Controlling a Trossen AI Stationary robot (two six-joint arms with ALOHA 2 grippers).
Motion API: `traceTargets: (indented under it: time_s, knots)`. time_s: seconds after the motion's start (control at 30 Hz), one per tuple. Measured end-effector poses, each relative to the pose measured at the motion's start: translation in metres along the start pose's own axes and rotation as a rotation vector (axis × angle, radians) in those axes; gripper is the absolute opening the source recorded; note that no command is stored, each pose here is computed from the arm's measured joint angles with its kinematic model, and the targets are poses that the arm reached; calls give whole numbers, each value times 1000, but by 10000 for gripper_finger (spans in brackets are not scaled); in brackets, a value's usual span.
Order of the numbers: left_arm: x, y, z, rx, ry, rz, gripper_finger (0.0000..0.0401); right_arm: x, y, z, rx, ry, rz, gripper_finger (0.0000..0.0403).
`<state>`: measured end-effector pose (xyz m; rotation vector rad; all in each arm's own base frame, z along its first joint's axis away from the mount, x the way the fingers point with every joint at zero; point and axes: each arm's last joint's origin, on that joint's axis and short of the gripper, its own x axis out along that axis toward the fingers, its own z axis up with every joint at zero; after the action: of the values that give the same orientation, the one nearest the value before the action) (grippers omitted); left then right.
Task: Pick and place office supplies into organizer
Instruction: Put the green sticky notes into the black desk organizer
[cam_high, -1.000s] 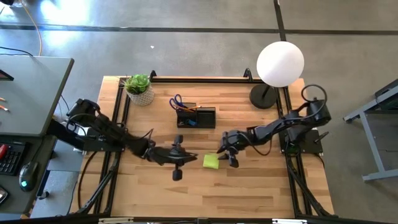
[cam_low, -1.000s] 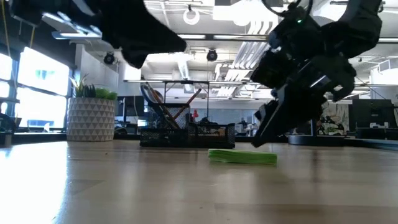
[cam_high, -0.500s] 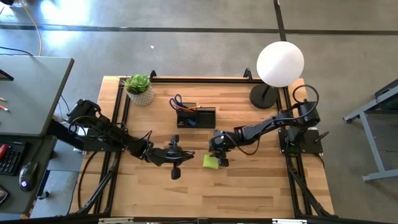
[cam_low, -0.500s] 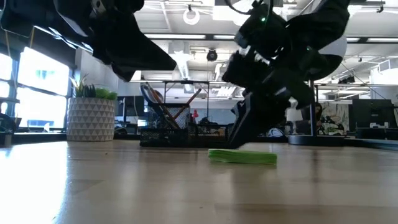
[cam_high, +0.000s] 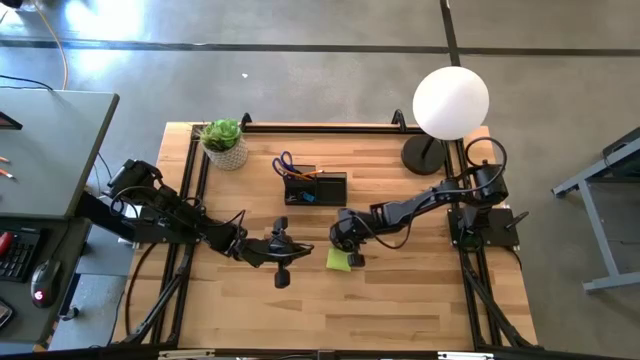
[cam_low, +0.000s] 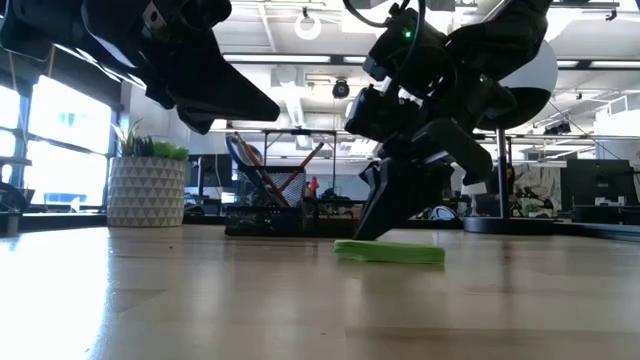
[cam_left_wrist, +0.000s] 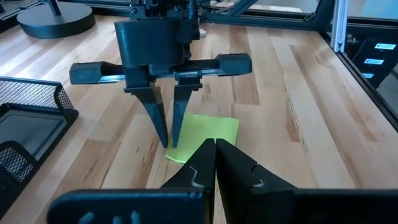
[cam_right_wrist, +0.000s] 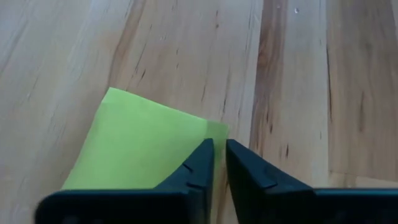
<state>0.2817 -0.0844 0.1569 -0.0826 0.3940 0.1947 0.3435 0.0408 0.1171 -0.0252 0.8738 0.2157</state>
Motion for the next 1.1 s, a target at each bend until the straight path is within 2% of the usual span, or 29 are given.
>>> traceTargets:
  time_s: [0.13, 0.4, 0.5, 0.73, 0.9, 1.1]
  knots:
    - [0, 0, 0, 0, 0, 0, 3, 0, -1, 0, 2, -1, 4, 4]
    - [0, 0, 0, 1, 1, 0, 3, 0, -1, 0, 7, -1, 8, 3]
    - [0, 0, 0, 1, 1, 0, 3, -1, -5, 0, 37, -2, 16, 12]
    - [0, 0, 0, 1, 3, 1, 3, -4, -12, 6, 95, 18, 115, 48]
    - [0, 0, 0, 1, 3, 1, 3, -9, -13, 20, 93, 87, 82, 77]
    - [0, 0, 0, 1, 3, 0, 3, -14, -10, 30, 75, 148, 48, 87]
